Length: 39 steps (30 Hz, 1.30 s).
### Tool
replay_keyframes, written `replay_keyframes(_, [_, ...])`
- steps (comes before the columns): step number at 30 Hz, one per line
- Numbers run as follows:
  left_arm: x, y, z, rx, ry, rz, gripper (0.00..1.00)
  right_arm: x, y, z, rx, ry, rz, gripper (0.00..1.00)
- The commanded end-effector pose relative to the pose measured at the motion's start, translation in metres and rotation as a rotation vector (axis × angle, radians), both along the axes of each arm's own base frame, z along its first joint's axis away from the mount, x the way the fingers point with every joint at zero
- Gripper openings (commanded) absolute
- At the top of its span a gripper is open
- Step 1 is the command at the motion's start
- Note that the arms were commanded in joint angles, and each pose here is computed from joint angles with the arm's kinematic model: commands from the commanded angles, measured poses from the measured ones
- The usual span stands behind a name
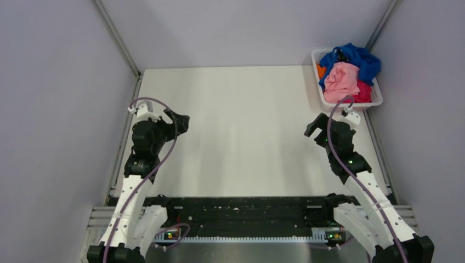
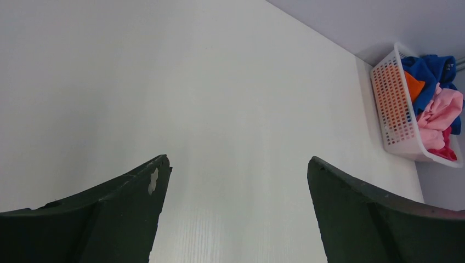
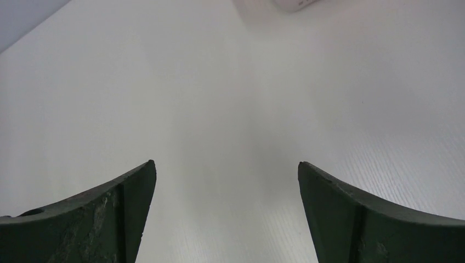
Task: Fold and stack the t-shirts
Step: Grab crumpled tshirt from bin with the right arm
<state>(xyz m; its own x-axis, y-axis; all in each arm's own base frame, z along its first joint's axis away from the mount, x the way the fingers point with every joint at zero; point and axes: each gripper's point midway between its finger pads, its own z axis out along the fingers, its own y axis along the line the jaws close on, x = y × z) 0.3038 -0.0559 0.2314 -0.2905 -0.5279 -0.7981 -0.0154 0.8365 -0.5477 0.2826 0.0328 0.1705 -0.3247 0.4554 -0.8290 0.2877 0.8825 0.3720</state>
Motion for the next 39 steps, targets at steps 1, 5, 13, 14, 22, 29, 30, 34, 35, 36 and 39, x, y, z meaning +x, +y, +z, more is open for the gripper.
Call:
replay_keyframes(1, [0.008,-0.001,0.014,-0.002,-0.059,-0.004,0.99,0.022,-0.004,0.052,-0.031,-0.1,-0.023,0.99])
replay_keyframes(5, [0.013,-0.001,0.012,-0.003,-0.055,-0.002,0.99,0.049,-0.011,0.083,-0.119,-0.116,-0.025,0.99])
replay_keyframes(13, [0.025,-0.004,-0.001,0.003,-0.022,-0.016,0.99,0.136,-0.085,0.086,-0.14,0.017,-0.133,0.99])
replay_keyframes(14, [0.028,-0.004,-0.003,0.002,-0.019,-0.017,0.99,0.15,-0.094,0.093,-0.143,0.014,-0.138,0.99])
replay_keyframes(22, [0.047,-0.006,-0.01,0.008,0.01,-0.027,0.99,0.241,-0.134,0.053,-0.174,0.136,-0.137,0.92])
replay_keyframes(29, [0.057,-0.006,-0.019,0.022,0.05,-0.03,0.99,0.297,-0.156,0.023,-0.219,0.147,-0.149,0.74])
replay_keyframes(30, [0.058,-0.006,-0.02,0.026,0.054,-0.028,0.99,0.3,-0.158,0.021,-0.221,0.148,-0.157,0.65])
replay_keyframes(34, [0.059,-0.004,-0.021,0.034,0.061,-0.021,0.99,0.304,-0.163,0.044,-0.258,0.093,-0.167,0.23])
replay_keyframes(35, [0.059,-0.004,-0.021,0.034,0.061,-0.021,0.99,0.302,-0.167,0.054,-0.277,0.078,-0.188,0.06])
replay_keyframes(36, [0.059,-0.005,-0.021,0.033,0.062,-0.024,0.99,0.297,-0.172,0.066,-0.296,0.063,-0.22,0.0])
replay_keyframes(39, [0.058,-0.006,-0.02,0.026,0.061,-0.031,0.99,0.283,-0.18,0.104,-0.362,0.008,-0.257,0.0])
